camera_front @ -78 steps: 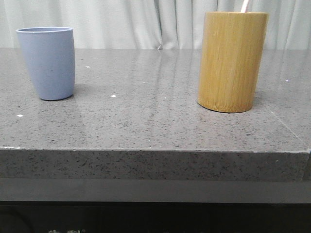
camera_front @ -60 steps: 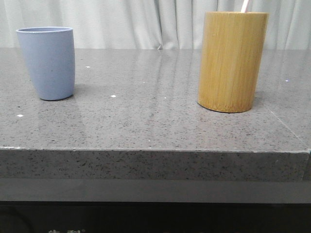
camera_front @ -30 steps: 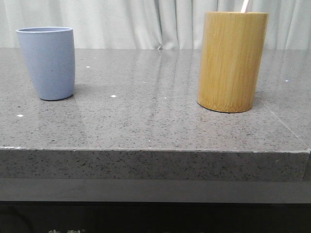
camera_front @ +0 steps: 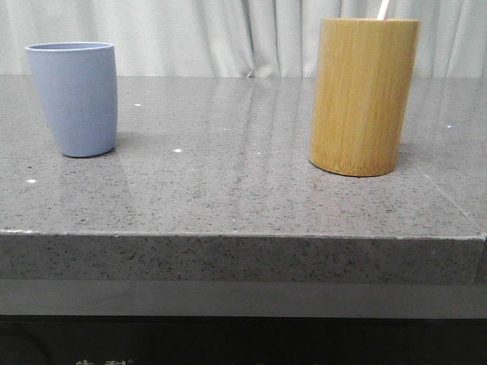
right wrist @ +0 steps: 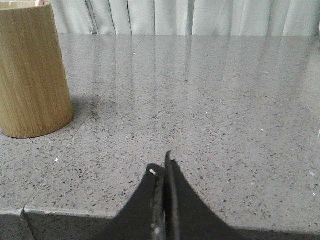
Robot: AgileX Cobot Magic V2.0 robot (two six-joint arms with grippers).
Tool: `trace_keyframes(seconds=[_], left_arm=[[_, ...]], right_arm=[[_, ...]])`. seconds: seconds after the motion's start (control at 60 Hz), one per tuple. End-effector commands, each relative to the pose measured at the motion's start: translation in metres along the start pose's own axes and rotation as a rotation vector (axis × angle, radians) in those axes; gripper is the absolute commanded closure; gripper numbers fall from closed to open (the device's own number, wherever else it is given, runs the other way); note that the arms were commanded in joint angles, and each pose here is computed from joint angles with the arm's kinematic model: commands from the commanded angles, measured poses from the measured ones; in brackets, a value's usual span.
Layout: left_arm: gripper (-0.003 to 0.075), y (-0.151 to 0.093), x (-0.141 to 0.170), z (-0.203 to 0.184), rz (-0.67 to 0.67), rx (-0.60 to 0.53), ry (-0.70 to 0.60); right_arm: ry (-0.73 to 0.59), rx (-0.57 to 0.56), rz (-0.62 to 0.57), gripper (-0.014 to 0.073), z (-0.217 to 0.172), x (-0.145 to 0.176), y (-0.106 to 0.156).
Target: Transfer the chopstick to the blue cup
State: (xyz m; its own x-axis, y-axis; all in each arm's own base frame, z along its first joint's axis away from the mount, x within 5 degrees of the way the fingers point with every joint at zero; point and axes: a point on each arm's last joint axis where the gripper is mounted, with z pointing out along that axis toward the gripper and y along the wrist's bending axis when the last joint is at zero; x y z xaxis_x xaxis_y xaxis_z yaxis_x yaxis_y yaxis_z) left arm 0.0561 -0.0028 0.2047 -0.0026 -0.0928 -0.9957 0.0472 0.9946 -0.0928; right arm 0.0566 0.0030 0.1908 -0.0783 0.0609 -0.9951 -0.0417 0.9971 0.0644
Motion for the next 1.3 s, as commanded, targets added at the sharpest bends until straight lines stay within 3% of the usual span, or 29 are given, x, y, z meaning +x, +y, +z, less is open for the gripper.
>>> trace_keyframes(seconds=[0.0,0.167,0.3,0.433,0.617,0.733,0.917,1.1,1.183,1.283], left_arm=[[0.0739,0.000,-0.007,-0.002,-0.013,0.002,-0.105],[0.0739,0.000,-0.013,-0.003,-0.013,0.005,-0.173],[0.0739,-0.002,-0.036,-0.008,-0.013,0.013,-0.290],[0.0739,-0.005,-0.065,-0.015,-0.012,0.020,-0.329],[0.0739,-0.011,-0.112,-0.010,-0.006,0.016,-0.190],[0.0739,-0.013,-0.141,0.020,-0.007,0.008,-0.099],[0.0739,-0.014,-0.150,0.051,-0.008,0.000,-0.020],[0.0734,-0.013,-0.147,0.060,-0.008,-0.003,0.015],[0.0671,-0.013,-0.147,0.060,-0.008,-0.003,0.013],[0.0455,-0.013,-0.147,0.060,-0.008,-0.003,0.013]], right_arm=[[-0.123,0.007,-0.014,0.0717,-0.003,-0.012,0.000],[-0.229,0.007,-0.015,0.0717,-0.005,-0.023,0.000],[-0.321,0.004,-0.015,0.0717,-0.012,-0.048,0.001],[-0.314,-0.005,-0.016,0.0717,-0.024,-0.079,0.004],[-0.181,-0.011,-0.018,0.0717,-0.025,-0.123,0.008],[-0.099,-0.008,-0.018,0.0717,-0.005,-0.156,0.010],[-0.033,-0.004,-0.016,0.0717,0.021,-0.171,0.011],[-0.034,-0.003,-0.016,0.0715,0.027,-0.172,0.011],[-0.036,-0.003,-0.016,0.0667,0.027,-0.172,0.011],[-0.036,-0.003,-0.016,0.0507,0.027,-0.172,0.011]])
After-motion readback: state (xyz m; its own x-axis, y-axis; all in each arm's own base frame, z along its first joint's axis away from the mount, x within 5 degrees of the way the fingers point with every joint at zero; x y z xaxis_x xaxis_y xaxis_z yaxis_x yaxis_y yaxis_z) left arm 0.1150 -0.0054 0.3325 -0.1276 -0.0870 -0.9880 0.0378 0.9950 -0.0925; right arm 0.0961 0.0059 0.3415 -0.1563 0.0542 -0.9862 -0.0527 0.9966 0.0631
